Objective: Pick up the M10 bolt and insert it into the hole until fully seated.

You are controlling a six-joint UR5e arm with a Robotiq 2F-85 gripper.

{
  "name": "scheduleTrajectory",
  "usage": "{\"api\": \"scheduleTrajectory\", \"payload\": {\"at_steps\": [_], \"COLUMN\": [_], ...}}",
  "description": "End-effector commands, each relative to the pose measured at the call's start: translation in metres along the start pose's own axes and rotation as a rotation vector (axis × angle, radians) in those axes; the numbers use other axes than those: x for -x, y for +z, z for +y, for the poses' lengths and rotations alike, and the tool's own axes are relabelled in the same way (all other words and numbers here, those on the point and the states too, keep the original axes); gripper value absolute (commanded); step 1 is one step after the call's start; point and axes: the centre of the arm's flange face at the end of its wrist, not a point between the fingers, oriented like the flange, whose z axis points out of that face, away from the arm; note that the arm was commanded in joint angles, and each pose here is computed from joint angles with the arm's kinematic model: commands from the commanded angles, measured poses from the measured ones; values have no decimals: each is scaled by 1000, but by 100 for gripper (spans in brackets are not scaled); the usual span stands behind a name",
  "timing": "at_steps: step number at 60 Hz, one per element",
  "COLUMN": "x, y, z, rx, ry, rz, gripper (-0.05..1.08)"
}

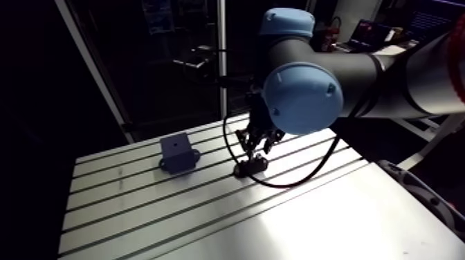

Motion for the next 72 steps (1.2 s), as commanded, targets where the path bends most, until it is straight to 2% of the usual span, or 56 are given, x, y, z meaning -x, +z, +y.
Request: {"api": "scheduleTrajectory", "payload": {"at_steps": [1, 72], "x": [0, 2], "y": [0, 4], "z": [0, 0], "rx": [0, -2], "ry": [0, -6], "rz": [-2, -13], "gripper": [49, 58]}}
